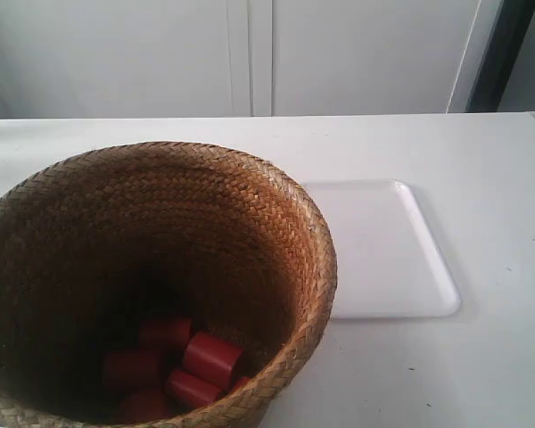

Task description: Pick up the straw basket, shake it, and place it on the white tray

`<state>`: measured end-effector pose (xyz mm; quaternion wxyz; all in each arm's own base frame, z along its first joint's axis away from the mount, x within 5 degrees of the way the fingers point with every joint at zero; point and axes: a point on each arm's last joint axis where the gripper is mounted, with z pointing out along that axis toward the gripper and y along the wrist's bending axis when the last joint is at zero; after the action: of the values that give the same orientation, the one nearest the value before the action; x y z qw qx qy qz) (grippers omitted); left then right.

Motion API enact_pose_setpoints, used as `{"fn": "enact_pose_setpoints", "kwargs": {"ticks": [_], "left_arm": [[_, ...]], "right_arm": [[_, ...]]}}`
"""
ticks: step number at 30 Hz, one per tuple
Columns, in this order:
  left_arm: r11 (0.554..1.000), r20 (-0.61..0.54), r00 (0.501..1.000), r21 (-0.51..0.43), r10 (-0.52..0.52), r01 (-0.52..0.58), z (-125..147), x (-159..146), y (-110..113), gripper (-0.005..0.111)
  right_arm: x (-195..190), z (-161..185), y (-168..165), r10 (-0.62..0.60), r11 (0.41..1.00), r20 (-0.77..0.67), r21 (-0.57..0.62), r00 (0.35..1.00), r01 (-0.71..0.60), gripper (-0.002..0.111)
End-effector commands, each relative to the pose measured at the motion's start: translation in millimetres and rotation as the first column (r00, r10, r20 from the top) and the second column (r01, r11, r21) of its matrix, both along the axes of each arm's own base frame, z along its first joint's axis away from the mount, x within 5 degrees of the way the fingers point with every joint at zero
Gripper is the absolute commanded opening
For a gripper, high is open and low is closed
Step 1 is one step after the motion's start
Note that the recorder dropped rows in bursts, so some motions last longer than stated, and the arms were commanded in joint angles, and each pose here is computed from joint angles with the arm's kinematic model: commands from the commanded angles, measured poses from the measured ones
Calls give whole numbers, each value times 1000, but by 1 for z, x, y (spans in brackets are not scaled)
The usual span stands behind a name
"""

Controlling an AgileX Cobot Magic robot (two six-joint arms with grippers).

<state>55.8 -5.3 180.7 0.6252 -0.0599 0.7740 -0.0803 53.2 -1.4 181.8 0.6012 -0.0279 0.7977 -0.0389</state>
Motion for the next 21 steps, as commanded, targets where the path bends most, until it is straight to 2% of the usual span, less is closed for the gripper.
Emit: {"fn": "enact_pose_setpoints", "kwargs": {"ticks": [1, 2, 5, 6, 7, 8, 9, 10, 11, 12, 13, 15, 17, 21], "left_arm": [[987, 167, 983, -153, 72, -47, 15, 2, 4, 71], [982, 276, 954, -176, 117, -69, 26, 1, 8, 71], [926, 364, 911, -374, 195, -49, 36, 0, 12, 71], [871, 388, 892, -491, 232, -14, 40, -1, 13, 71], [823, 383, 889, -567, 250, 13, 41, -2, 13, 71], [648, 329, 902, -758, 279, 75, 40, -1, 13, 71], [480, 261, 923, -871, 283, 99, 37, -1, 12, 71], [450, 250, 926, -887, 282, 102, 37, 0, 12, 71], [473, 255, 927, -876, 276, 100, 37, 0, 11, 71], [473, 238, 933, -877, 271, 87, 35, 0, 11, 71], [462, 172, 953, -886, 249, 39, 29, 1, 9, 71], [509, 51, 977, -858, 209, -64, 17, 2, 5, 71], [510, -22, 982, -852, 190, -118, 10, 1, 3, 71], [509, -30, 982, -852, 187, -123, 9, 1, 3, 71]], "right_arm": [[0, 0, 0, -3, 1000, 12, -5, 1000, 3, 39], [0, 0, 0, -3, 1000, 12, -5, 1000, 3, 39], [0, 0, 0, -3, 1000, 12, -5, 1000, 3, 39], [0, 0, 0, -3, 1000, 12, -5, 1000, 3, 39], [0, 0, 0, -3, 1000, 12, -5, 1000, 3, 39], [0, 0, 0, -3, 1000, 12, -5, 1000, 3, 39], [0, 0, 0, -3, 1000, 12, -5, 1000, 3, 39], [0, 0, 0, -3, 1000, 12, -5, 1000, 3, 39], [0, 0, 0, -3, 1000, 12, -5, 1000, 3, 39], [0, 0, 0, -3, 1000, 12, -5, 1000, 3, 39], [0, 0, 0, -3, 1000, 12, -5, 1000, 3, 39], [0, 0, 0, -3, 1000, 12, -5, 1000, 3, 39], [0, 0, 0, -3, 1000, 12, -5, 1000, 3, 39], [0, 0, 0, -3, 1000, 12, -5, 1000, 3, 39]]}}
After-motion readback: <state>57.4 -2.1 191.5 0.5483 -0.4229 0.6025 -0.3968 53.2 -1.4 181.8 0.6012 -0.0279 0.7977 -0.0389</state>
